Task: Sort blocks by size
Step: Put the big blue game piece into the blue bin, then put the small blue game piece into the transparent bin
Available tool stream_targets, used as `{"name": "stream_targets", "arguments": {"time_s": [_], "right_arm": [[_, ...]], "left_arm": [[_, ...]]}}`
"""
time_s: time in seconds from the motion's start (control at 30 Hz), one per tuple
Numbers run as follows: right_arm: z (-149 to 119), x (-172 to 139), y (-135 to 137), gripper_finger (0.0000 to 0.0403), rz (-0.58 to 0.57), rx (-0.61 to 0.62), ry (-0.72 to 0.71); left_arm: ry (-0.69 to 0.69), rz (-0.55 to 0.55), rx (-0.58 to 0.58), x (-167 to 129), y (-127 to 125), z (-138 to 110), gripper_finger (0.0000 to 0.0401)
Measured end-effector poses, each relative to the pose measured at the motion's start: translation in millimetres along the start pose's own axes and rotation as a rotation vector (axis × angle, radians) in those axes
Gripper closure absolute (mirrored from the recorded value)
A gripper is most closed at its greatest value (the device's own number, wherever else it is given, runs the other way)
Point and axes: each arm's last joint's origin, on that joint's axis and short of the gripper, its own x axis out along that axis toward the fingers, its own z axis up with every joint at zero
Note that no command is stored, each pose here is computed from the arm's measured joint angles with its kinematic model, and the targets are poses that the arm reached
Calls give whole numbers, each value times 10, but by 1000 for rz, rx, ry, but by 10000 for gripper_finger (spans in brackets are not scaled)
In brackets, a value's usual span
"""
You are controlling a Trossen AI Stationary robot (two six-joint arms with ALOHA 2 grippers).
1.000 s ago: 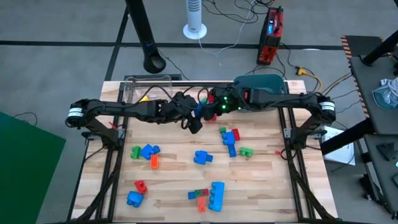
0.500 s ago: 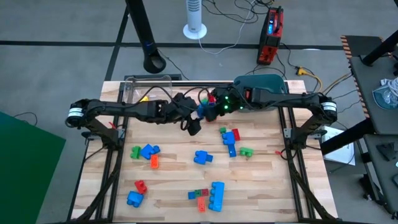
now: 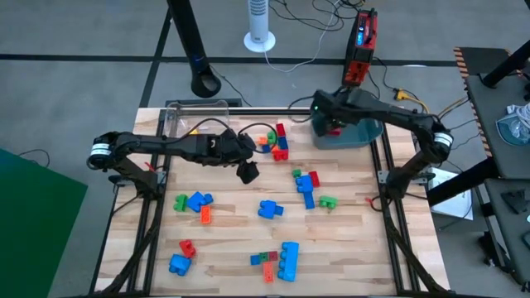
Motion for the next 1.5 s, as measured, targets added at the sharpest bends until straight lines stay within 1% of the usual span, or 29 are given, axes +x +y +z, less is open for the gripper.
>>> {"name": "stream_targets", "arguments": {"time_s": [0.07, 0.2, 0.3, 0.43, 0.5, 0.6, 0.7, 0.83, 0.9, 1.0, 1.13, 1.2, 1.27, 1.4, 1.5], "right_arm": [[57, 159, -142, 252, -52, 16, 42], [109, 360, -367, 220, -81, 76, 118], [117, 404, -435, 199, -91, 84, 138], [105, 348, -447, 179, -77, 92, 118], [87, 281, -403, 172, -28, 89, 96], [61, 137, -310, 162, 99, 77, 40], [24, -39, -212, 154, 219, 58, -50], [-46, -267, -105, 146, 320, 35, -164], [-75, -349, -78, 145, 356, 27, -201], [-115, -425, -41, 148, 386, 17, -230], [-151, -457, 3, 157, 399, 0, -234], [-160, -449, 34, 161, 398, -16, -231], [-159, -426, 65, 165, 395, -24, -225], [-163, -365, 106, 169, 388, -37, -205], [-171, -338, 121, 170, 395, -41, -194]], "left_arm": [[3, 1, -15, 0, 1, -3, 94], [7, 2, -46, 0, 2, -7, 94], [14, 5, -59, 0, 5, -14, 94], [30, 11, -74, -1, 11, -30, 94], [49, 2, -81, -1, 12, -45, 94], [95, -21, -94, -3, 14, -79, 94], [161, -55, -115, -10, 14, -127, 94], [309, -121, -166, -32, 16, -226, 94], [391, -130, -207, -54, 20, -287, 94], [516, -92, -269, -105, 27, -395, 94], [649, 15, -325, -205, 3, -550, 94], [680, 40, -315, -235, -30, -614, 94], [692, 37, -278, -235, -77, -682, 94], [770, -24, -163, -159, -136, -905, 94], [823, -57, -98, -73, -122, -1075, 94]]}}
